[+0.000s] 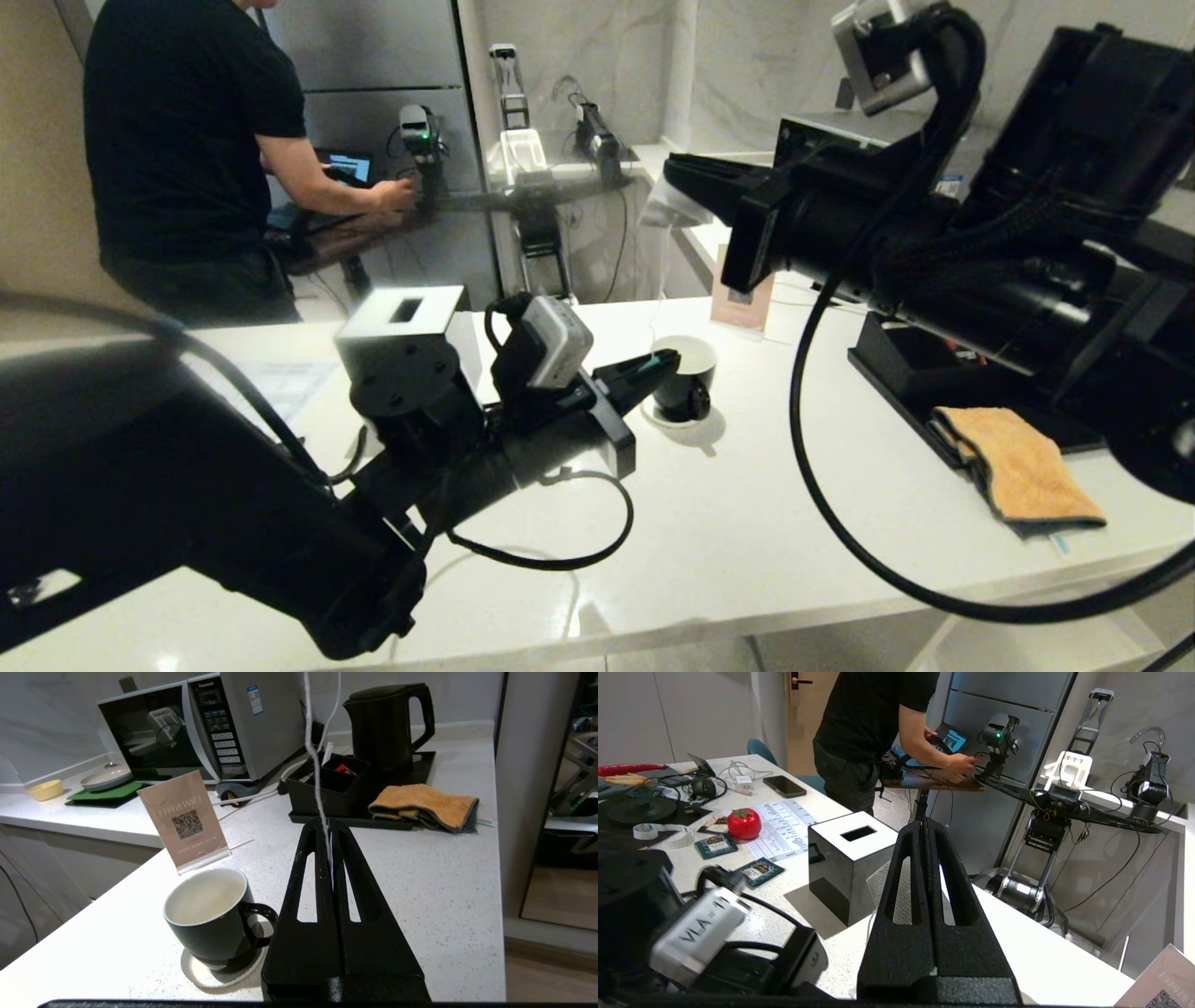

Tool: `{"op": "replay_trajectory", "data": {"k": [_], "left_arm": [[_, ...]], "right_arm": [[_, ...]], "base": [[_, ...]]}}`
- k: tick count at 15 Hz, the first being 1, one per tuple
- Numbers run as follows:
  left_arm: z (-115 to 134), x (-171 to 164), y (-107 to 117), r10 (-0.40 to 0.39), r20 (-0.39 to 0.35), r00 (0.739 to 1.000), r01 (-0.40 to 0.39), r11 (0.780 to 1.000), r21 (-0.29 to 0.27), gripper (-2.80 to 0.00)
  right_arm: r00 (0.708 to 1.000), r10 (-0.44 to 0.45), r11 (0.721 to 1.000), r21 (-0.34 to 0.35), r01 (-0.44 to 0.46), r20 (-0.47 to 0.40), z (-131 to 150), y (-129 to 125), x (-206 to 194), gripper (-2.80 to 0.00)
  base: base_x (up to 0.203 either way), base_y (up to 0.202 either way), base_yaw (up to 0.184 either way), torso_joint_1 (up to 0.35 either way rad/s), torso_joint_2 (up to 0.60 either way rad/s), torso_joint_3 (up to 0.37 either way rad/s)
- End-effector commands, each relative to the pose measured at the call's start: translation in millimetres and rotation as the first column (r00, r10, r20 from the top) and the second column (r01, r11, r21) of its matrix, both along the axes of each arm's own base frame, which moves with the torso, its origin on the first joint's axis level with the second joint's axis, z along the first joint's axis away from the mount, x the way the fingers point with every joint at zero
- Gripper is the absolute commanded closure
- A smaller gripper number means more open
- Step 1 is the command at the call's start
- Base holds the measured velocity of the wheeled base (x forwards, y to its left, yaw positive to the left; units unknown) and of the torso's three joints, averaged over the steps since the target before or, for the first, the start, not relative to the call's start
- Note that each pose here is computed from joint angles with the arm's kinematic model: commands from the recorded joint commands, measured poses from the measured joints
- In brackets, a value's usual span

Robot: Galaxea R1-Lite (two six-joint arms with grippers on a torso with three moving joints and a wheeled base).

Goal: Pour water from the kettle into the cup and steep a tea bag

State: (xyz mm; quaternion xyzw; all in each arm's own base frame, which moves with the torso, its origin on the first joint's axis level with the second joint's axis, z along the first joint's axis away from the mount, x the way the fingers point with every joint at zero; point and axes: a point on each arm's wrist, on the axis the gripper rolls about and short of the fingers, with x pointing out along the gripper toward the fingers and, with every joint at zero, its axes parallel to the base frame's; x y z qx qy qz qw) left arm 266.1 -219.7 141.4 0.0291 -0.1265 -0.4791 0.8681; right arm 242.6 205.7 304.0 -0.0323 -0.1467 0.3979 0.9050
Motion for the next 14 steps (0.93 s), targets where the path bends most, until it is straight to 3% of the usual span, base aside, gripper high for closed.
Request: {"op": "replay_trajectory", "data": {"k": [1,14], "left_arm": [[4.7,-6.0,4.3,-0.003,0.014,1.000,0.003,1.000,-0.011,0.00],[16.3,-34.2,27.1,-0.002,0.005,1.000,0.002,1.000,-0.009,0.00]], "right_arm": [[1.000,-0.001,1.000,-0.003,0.001,-0.002,-2.0,0.2,1.3,0.00],[0.996,-0.042,0.997,-0.069,0.036,-0.082,-34.7,-11.3,6.2,0.00]], "base": [[0.000,0.000,0.000,0.000,0.00,0.000],[0.000,0.000,0.000,0.000,0.00,0.000]]}}
